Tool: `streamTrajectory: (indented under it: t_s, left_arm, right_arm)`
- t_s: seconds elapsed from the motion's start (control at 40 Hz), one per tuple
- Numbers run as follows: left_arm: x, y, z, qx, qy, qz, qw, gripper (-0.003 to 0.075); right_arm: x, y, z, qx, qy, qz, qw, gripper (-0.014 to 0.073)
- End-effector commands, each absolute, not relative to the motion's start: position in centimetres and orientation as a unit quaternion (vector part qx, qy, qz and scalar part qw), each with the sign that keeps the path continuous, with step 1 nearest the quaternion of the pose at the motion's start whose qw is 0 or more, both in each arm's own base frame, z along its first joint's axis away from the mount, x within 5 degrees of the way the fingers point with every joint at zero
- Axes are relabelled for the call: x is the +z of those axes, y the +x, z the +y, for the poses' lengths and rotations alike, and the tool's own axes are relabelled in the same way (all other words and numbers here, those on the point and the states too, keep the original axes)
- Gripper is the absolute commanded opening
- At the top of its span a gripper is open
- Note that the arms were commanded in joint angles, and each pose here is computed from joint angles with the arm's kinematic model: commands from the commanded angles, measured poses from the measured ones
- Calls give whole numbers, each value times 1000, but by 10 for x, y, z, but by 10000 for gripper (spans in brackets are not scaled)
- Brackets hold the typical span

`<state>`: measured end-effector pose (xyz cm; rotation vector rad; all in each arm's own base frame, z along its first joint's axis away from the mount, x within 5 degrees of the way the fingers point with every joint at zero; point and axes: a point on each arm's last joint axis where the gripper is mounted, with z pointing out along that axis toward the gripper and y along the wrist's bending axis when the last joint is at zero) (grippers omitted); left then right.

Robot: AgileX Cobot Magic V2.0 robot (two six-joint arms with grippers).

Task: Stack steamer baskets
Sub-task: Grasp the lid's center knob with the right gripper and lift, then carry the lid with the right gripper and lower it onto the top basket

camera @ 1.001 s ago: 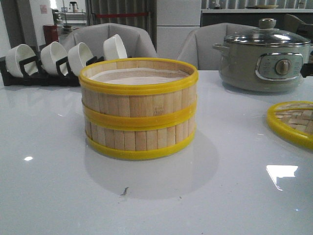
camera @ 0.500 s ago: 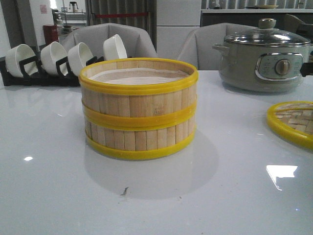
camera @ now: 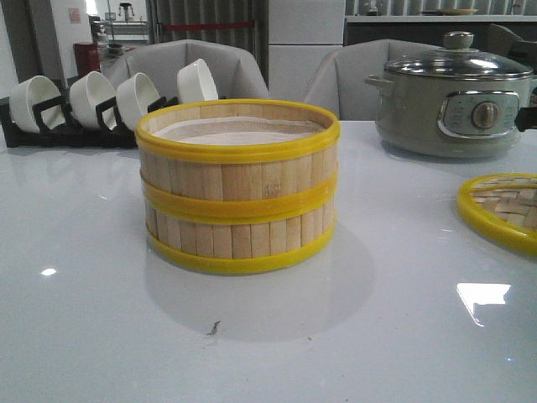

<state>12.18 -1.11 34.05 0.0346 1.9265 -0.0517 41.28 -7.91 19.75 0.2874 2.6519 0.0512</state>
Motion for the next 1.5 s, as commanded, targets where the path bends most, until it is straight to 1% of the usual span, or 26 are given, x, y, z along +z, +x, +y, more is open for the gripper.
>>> streamTrajectory:
  t_s: [0.0,0.3,0.48,0.73,0.8,1.0,1.03,1.05,1.15,1.25,1.38,1.48]
  left_arm:
    - [357,123,-12,-31,17,790,612,85]
    - [357,123,-12,-31,17,790,612,85]
    - [357,123,-12,-31,17,790,612,85]
    - [357,123,-12,-31,17,790,612,85]
    - [357,123,-12,-31,17,790,612,85]
    - [357,123,-12,-31,17,790,612,85]
    - [357,123,-12,-31,17,790,612,85]
    - [357,123,-12,-31,17,790,612,85]
    - [357,123,-12,-31,17,790,612,85]
    - [357,123,-12,-31,17,790,612,85]
    - [357,123,-12,-31,17,790,612,85]
    - [357,123,-12,-31,17,790,612,85]
  right_arm:
    - [232,415,-82,7,97,951,293,333]
    - [231,416,-83,6,97,951,293,333]
    - [221,417,-83,8,98,955,281,333]
    - [219,417,-82,9,98,956,276,331]
    - [219,417,-81,11,97,958,270,291]
    - [219,415,-70,17,85,963,256,25]
    - [221,416,-67,18,82,962,258,18]
    - [223,416,-65,18,79,962,260,27]
    - [237,416,-51,22,62,959,275,29]
    - [262,418,-33,27,38,954,297,29]
    - [308,420,-5,38,1,940,338,29]
    - [348,420,28,56,-38,929,364,29]
